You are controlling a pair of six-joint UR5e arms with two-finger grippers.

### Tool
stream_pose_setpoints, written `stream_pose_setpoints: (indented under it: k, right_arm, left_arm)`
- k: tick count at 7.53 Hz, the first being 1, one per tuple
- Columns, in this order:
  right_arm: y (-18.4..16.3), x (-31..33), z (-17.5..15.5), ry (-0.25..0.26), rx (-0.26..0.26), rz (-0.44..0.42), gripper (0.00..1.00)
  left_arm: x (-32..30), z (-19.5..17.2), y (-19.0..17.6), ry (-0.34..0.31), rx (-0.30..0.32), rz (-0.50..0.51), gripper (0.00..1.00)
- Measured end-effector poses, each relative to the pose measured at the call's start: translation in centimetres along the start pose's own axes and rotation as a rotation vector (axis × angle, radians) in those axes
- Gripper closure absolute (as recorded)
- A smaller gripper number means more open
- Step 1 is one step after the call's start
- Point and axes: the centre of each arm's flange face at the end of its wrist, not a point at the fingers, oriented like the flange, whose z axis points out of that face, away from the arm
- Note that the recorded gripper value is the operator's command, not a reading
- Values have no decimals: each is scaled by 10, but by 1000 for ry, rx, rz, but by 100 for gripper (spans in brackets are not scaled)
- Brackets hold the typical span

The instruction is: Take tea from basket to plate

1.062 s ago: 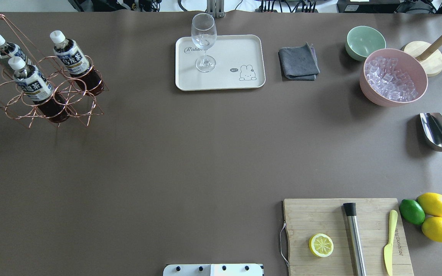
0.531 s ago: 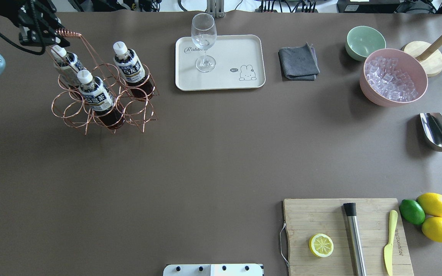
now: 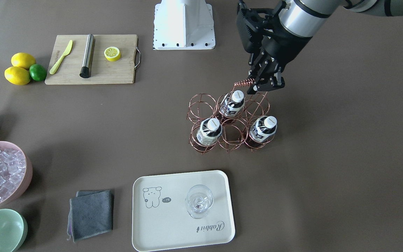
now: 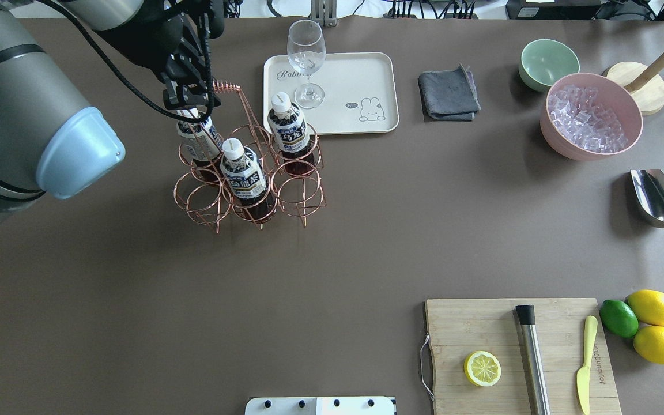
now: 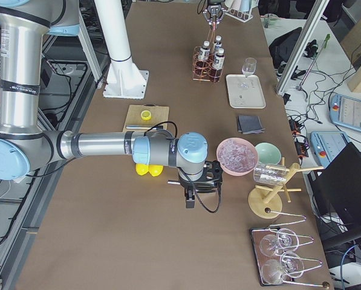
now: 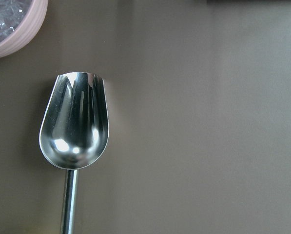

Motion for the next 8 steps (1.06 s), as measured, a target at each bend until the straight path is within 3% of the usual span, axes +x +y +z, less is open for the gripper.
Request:
stream_pose_setpoints:
  k: [2, 4, 8]
  right_arm:
    - [0, 0, 0, -1, 1, 0, 0]
    - [0, 0, -1, -1, 2, 1, 0]
    - [1, 1, -2, 0, 4, 3, 0]
  left_arm:
    - [38, 13, -55, 18, 15, -11, 100]
    - [69, 20, -97, 8, -16, -5, 100]
    - [95, 23, -128, -29, -78, 9, 100]
